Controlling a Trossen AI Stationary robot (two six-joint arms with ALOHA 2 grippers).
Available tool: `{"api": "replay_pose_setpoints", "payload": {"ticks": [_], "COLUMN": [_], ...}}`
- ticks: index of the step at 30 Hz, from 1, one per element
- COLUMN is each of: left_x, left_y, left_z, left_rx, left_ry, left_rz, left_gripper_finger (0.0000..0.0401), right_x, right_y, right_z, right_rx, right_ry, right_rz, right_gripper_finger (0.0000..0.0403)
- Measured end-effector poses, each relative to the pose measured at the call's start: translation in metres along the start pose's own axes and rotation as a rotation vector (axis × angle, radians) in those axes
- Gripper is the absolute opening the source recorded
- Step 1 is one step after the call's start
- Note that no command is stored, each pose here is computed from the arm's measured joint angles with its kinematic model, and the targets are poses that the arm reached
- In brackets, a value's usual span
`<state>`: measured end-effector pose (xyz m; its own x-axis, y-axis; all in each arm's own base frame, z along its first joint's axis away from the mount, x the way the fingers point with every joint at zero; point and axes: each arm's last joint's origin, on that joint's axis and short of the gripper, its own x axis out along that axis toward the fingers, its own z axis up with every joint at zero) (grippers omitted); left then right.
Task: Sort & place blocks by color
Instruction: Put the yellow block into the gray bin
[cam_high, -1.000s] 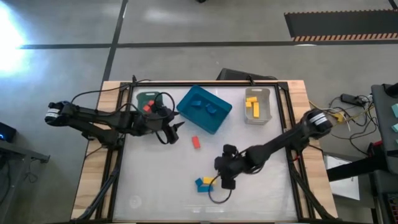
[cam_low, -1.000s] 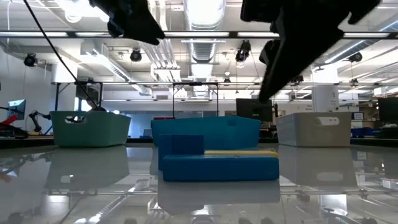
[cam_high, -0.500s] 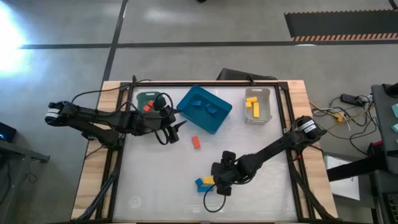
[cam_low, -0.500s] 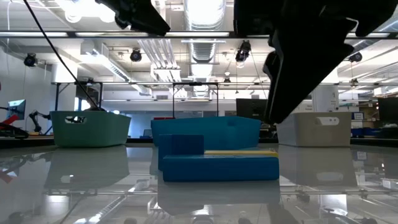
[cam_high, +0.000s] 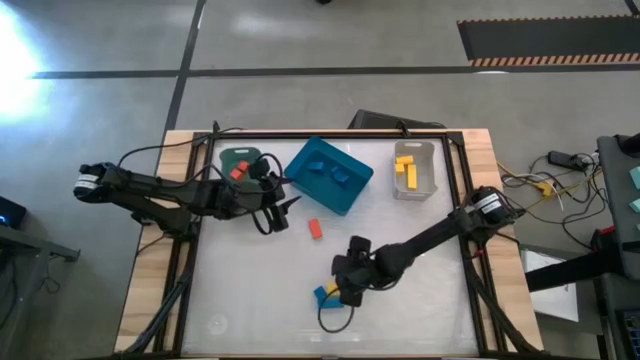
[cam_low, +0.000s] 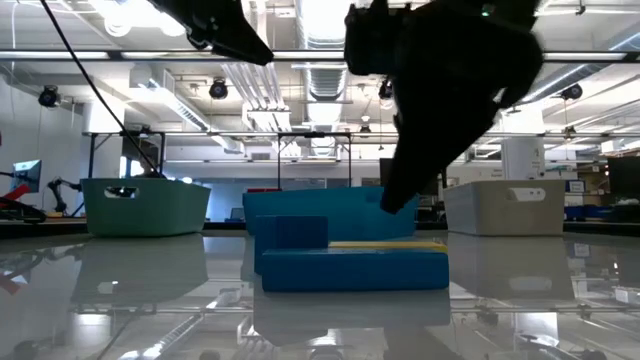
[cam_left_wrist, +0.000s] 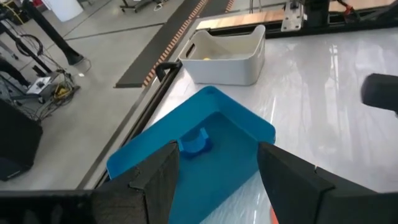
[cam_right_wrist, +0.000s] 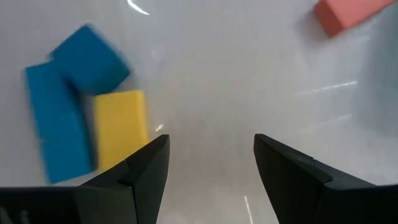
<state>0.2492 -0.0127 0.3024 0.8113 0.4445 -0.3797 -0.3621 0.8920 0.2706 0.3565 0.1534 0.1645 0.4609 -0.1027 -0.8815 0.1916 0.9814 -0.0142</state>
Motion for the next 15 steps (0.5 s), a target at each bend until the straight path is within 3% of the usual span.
{"api": "replay_pose_setpoints", "payload": {"ticks": [15], "left_x": [0.0017], "left_y": [-0.0009], "left_z": [-0.0040], "left_rx": [0.003], "left_ry": [-0.005], "left_rz": [0.002], "left_gripper_finger": [0.0200], "right_x": [0.0040], "right_y": [-0.0014], "right_z": [-0.0002], "right_rx": [-0.003], "right_ry": [0.011], "right_rz": [0.000], "right_gripper_finger": [0.0224]}}
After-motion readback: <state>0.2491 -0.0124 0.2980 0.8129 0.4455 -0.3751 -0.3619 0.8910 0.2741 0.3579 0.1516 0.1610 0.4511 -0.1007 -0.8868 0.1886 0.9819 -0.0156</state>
